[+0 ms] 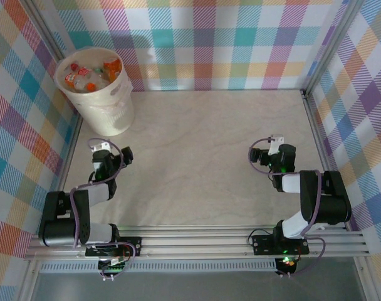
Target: Put the plastic bottles in the bin
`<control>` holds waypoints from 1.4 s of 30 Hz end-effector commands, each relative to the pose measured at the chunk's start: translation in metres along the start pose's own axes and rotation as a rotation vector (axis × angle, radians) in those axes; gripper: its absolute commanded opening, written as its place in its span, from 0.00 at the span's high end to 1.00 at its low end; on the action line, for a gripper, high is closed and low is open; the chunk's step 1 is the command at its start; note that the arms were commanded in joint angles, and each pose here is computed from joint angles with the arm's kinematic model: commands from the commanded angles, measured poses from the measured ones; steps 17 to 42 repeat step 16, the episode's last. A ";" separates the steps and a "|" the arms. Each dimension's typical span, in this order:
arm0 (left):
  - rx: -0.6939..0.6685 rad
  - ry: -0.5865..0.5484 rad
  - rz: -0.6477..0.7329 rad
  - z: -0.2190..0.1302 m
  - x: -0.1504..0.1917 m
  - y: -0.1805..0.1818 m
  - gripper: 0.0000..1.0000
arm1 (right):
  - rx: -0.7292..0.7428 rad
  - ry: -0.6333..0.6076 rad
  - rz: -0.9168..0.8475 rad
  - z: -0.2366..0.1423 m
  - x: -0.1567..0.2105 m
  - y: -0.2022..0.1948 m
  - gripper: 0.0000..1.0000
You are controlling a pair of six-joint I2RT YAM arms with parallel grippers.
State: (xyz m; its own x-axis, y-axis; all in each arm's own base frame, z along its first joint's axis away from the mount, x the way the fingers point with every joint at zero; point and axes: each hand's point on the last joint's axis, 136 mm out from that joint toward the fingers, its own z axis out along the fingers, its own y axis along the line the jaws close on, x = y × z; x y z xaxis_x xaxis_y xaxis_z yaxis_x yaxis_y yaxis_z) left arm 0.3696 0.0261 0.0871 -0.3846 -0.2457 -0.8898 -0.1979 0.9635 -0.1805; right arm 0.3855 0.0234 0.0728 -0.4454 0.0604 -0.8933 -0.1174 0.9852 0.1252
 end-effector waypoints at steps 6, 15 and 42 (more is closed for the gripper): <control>-0.043 -0.036 0.143 0.023 0.000 -0.022 0.00 | 0.011 -0.072 -0.025 0.002 -0.022 0.001 0.00; -0.080 -0.057 0.137 0.021 -0.001 -0.017 0.00 | 0.010 -0.069 -0.025 0.003 -0.022 0.001 0.00; -0.081 -0.055 0.136 0.021 -0.001 -0.017 0.00 | 0.008 -0.070 -0.025 0.003 -0.022 0.002 0.00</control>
